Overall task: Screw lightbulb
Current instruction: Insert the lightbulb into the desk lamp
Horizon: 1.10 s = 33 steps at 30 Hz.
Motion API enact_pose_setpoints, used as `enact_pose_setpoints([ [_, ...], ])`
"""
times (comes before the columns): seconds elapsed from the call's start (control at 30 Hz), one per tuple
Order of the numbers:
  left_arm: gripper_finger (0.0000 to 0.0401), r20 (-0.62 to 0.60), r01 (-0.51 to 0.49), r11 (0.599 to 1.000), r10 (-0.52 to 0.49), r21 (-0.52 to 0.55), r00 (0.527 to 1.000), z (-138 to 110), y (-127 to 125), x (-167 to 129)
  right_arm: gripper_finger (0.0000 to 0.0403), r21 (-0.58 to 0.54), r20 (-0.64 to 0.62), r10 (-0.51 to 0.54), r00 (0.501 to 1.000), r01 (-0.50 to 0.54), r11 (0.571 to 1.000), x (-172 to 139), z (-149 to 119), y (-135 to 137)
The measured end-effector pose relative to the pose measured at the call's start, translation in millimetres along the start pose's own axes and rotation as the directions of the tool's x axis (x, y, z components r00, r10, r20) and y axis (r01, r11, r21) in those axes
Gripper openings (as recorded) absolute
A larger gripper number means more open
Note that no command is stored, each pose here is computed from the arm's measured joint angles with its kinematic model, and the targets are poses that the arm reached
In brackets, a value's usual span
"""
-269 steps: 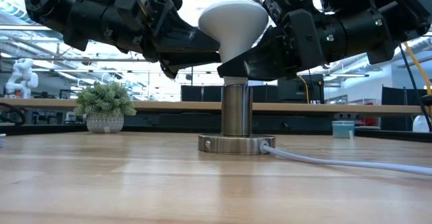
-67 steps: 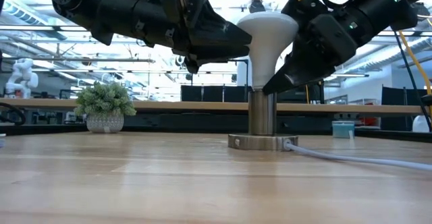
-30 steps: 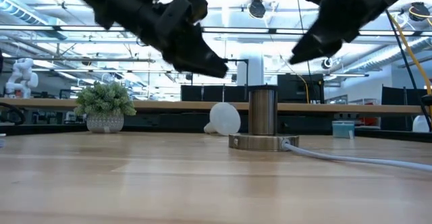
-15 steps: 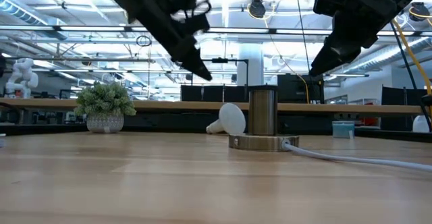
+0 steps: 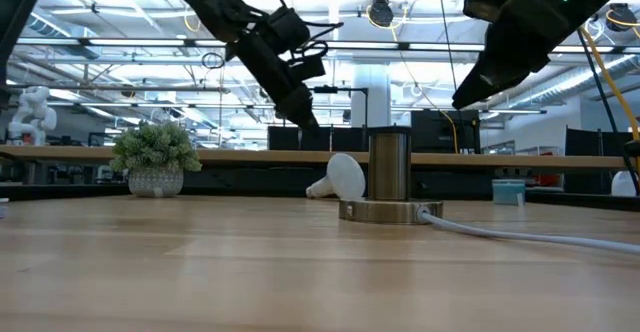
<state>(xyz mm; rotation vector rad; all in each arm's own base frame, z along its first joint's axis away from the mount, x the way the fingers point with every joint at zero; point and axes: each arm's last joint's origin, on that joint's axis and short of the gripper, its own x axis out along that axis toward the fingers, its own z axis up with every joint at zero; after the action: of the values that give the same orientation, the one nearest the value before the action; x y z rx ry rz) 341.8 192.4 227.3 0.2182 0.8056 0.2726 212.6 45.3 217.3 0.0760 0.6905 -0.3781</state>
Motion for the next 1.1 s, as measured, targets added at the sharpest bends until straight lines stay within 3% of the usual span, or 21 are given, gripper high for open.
enact_pose_setpoints([
  [0.17, 0.0130, 0.003, 0.023, 0.999, -0.023, -0.028, 1.000, 4, -6, 0, 0.0256, 0.006, 0.003, -0.006, 1.000, 0.006, 1.000, 0, 0, 0],
  [0.6, 0.0294, 0.007, -0.013, 0.998, 0.014, -0.067, 1.000, 13, -21, 0, 0.0256, 0.054, 0.001, -0.003, 1.000, 0.003, 0.999, 0, 0, 0],
  [1.1, 0.0307, -0.022, -0.016, 0.999, 0.017, 0.045, 1.000, 16, -35, -2, 0.0256, 0.127, 0.008, -0.017, 1.000, 0.016, 0.992, 0, 0, 0],
])
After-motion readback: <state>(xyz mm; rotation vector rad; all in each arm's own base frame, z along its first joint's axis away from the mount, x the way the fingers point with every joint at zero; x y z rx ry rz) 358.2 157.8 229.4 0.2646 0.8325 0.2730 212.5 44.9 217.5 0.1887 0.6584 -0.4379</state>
